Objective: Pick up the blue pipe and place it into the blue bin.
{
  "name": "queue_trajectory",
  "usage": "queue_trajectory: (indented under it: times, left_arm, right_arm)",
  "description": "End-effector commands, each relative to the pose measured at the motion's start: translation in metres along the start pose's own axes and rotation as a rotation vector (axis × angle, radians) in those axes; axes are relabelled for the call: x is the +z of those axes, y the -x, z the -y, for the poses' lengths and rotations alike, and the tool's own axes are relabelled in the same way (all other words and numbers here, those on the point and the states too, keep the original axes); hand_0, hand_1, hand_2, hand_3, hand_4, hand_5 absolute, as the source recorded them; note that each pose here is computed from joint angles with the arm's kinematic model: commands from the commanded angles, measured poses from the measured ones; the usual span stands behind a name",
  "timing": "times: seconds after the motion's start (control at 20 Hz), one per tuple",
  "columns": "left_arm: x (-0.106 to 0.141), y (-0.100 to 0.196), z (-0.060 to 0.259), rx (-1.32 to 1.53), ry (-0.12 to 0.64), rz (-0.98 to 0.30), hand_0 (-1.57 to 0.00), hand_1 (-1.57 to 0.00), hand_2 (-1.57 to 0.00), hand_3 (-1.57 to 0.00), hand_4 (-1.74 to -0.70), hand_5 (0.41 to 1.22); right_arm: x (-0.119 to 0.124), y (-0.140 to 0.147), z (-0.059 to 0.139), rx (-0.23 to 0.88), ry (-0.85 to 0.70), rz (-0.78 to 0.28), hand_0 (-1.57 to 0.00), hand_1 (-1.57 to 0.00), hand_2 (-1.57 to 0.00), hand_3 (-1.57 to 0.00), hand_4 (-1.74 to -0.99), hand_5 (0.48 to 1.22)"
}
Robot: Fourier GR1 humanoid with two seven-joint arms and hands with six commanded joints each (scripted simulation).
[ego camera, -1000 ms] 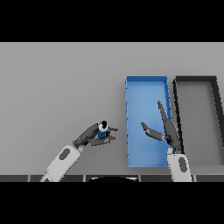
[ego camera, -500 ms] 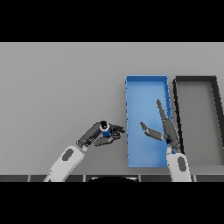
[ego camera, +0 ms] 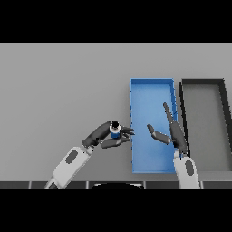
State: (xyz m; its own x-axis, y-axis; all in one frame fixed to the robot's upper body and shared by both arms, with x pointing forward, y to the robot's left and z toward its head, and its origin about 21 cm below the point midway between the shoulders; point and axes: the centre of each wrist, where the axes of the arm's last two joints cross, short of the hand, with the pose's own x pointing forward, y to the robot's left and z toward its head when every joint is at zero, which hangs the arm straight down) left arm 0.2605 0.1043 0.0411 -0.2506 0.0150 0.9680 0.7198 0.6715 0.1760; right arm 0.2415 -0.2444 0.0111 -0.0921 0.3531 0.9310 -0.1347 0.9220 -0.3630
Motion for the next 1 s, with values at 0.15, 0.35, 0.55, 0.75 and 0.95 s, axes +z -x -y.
queue_trajectory:
  times: [0.15,0.35,0.55,0.75,0.95]
  left_arm:
    - [0.002,-0.002,0.001,0.005,0.009,-0.014,-1.57,-1.57,-1.57,-1.57,-1.47,1.220]
    - [0.007,-0.001,0.001,0.002,0.001,-0.003,-1.57,-1.57,-1.57,-1.57,-1.47,1.220]
    - [0.006,0.000,0.002,-0.009,0.008,-0.009,-1.57,-1.57,-1.57,-1.57,-1.47,1.221]
    - [0.003,-0.001,0.002,-0.020,0.008,-0.023,-1.57,-1.57,-1.57,-1.57,-1.47,1.221]
    - [0.005,-0.002,0.000,-0.022,0.012,-0.020,-1.57,-1.57,-1.57,-1.57,-1.47,1.221]
  right_arm:
    - [-0.016,-0.003,0.012,0.016,-0.059,0.041,0.00,0.00,0.00,0.00,-1.123,0.578]
    - [-0.021,-0.004,0.021,0.015,-0.104,0.080,0.00,0.00,0.00,0.00,-1.191,0.577]
    - [-0.029,-0.022,0.030,-0.137,-0.156,0.242,0.00,-0.02,-0.03,0.00,-1.172,0.579]
    - [-0.034,-0.064,0.051,-0.127,-0.311,0.353,0.00,-0.01,-0.01,0.00,-1.165,0.589]
    - [-0.034,-0.111,0.054,-0.060,-0.494,0.390,0.00,0.00,0.00,0.00,-1.194,0.543]
